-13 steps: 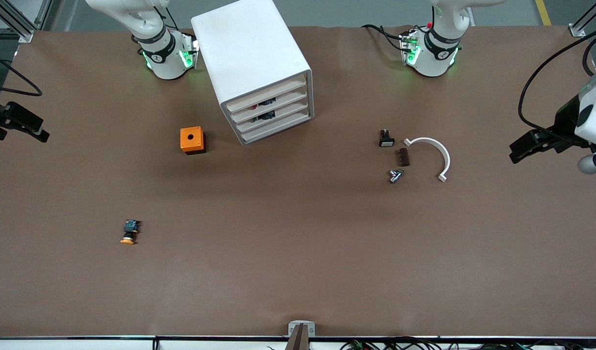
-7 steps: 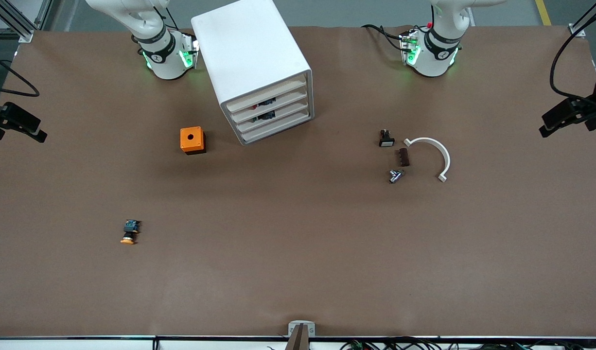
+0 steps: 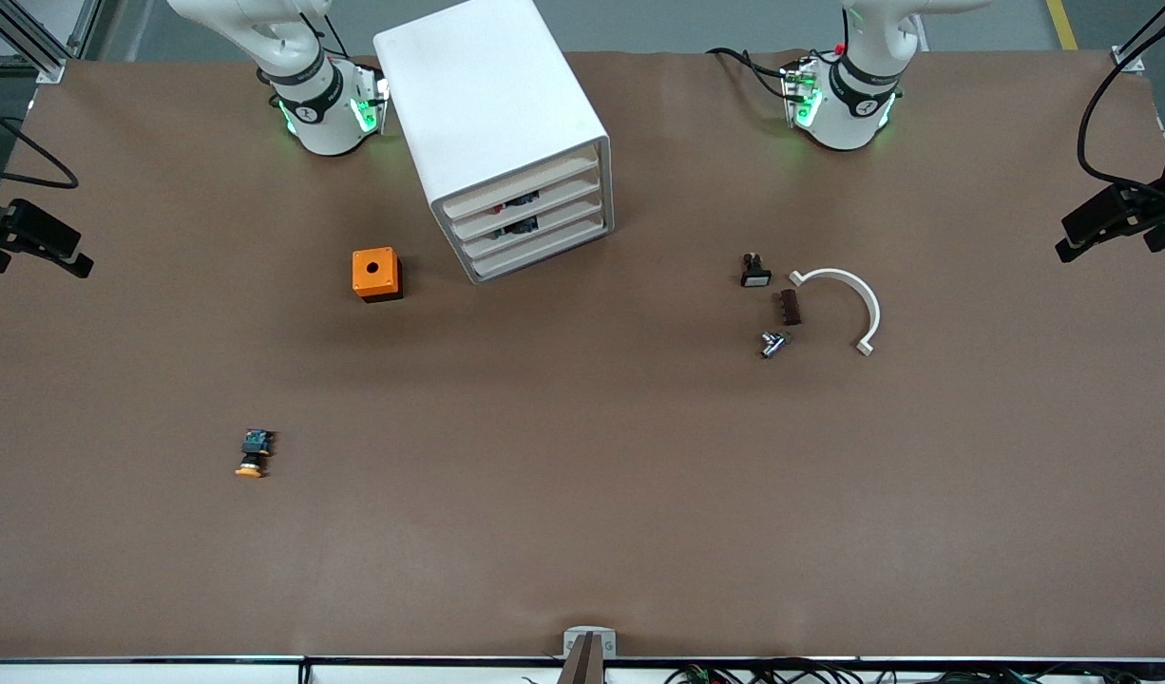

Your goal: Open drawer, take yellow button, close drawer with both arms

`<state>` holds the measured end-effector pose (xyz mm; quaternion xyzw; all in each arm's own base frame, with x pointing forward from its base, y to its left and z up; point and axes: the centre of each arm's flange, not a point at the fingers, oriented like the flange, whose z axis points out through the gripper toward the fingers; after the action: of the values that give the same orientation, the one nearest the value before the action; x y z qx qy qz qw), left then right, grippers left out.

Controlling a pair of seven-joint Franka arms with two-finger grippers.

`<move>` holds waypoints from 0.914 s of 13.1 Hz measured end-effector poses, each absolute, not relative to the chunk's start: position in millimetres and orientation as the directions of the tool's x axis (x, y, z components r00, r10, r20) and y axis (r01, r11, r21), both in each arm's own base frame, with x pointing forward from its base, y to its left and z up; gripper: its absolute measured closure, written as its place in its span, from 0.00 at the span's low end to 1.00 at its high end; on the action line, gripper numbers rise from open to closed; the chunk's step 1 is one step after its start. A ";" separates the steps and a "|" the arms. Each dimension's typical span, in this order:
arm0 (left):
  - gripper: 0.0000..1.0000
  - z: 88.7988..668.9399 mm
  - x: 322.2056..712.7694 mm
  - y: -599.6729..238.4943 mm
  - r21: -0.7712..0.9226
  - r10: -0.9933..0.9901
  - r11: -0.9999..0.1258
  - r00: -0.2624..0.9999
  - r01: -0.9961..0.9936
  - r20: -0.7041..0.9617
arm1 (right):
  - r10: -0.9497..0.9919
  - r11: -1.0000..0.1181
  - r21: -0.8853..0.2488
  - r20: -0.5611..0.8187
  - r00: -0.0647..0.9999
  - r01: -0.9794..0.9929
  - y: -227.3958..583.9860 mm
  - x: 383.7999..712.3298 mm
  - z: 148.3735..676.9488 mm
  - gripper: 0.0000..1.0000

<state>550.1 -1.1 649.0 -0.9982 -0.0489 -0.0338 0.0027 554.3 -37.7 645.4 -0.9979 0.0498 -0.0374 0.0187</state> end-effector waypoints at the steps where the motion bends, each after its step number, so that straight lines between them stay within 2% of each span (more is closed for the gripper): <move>1: 0.00 648.3 550.6 -1.5 -0.002 0.097 -0.995 0.993 0.097 0.069 | -0.101 -0.994 -0.041 0.073 0.992 -0.098 -38.0 554.2 645.4 0.00; 6: 0.00 634.7 544.0 -23.6 -0.007 0.059 -0.998 0.998 0.059 0.027 | -0.101 -0.994 -0.041 0.073 0.992 -0.098 -38.0 554.1 645.6 0.00; 12: 0.00 636.7 504.9 -41.0 -0.018 0.031 -0.999 1.000 0.031 0.004 | -0.101 -0.994 -0.041 0.073 0.992 -0.098 -37.9 553.9 645.8 0.00</move>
<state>504.9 -41.0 636.7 -0.9998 -0.0154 -0.0018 0.0092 553.9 -37.9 645.8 -0.9979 0.0499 -0.0374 0.0187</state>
